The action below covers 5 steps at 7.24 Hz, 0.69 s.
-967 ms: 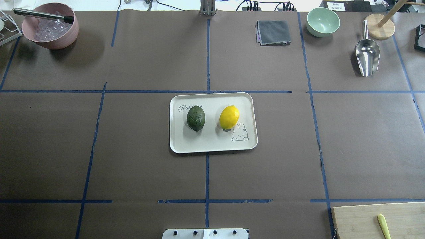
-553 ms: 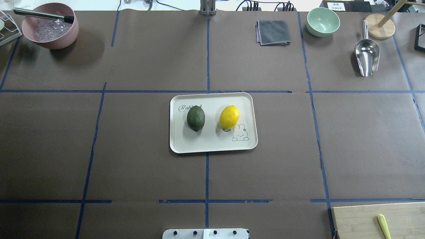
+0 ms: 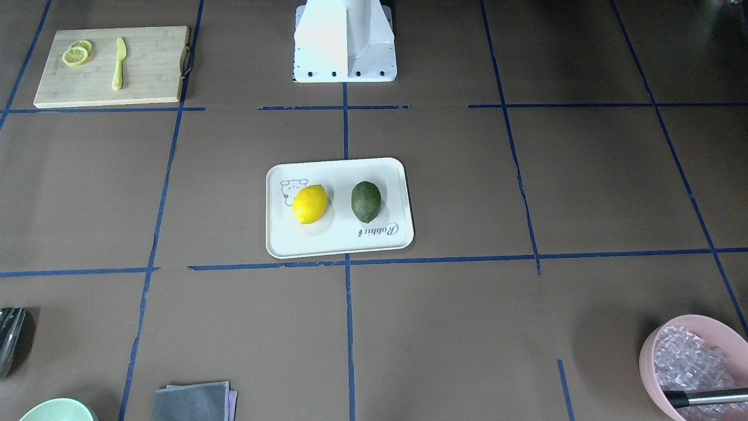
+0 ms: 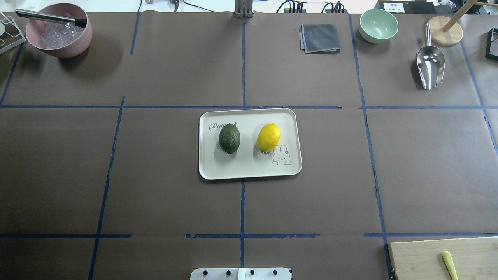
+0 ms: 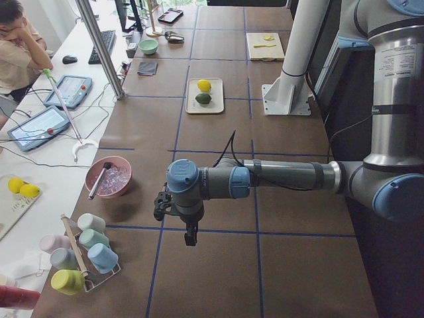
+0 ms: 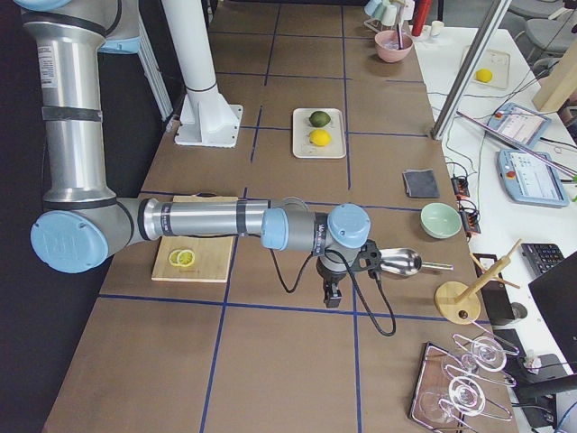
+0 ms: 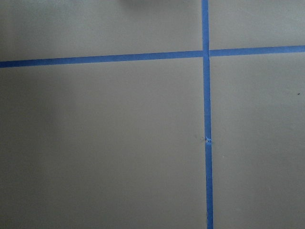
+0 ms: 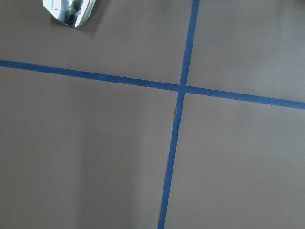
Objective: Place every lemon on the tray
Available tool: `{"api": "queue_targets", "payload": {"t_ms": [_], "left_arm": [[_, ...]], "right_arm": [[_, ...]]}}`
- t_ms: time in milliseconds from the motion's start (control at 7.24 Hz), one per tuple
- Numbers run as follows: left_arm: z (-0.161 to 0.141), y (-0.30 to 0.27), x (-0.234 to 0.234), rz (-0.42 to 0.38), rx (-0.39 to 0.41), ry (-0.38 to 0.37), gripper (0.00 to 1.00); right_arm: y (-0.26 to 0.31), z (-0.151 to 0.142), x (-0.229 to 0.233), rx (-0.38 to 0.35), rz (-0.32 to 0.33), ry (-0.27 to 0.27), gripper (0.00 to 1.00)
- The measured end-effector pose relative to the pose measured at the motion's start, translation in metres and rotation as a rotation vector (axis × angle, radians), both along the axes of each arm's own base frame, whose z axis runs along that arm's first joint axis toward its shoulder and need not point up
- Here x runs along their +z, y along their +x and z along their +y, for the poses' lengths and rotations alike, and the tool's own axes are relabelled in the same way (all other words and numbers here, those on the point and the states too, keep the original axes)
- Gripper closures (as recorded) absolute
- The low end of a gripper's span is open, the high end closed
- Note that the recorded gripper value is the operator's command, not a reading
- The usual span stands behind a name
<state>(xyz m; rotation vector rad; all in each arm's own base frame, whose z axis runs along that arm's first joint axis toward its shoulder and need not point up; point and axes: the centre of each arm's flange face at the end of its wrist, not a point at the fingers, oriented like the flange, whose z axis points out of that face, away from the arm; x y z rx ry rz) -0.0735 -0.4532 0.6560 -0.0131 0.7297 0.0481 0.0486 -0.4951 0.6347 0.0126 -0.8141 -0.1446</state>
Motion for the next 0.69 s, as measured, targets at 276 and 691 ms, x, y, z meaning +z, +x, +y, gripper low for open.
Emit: {"api": "queue_targets", "payload": {"t_ms": [276,691], "left_arm": [[0.0001,0.0,0.0005,0.0,0.0,-0.001,0.0],[0.0,0.0003,0.001,0.0,0.001,-0.002,0.0]], "right_arm": [[-0.0011,-0.0034,0.0015,-0.002,-0.007,-0.004,0.0],[-0.0009,-0.003,-0.0051,-0.001,-0.014,0.004,0.0]]}}
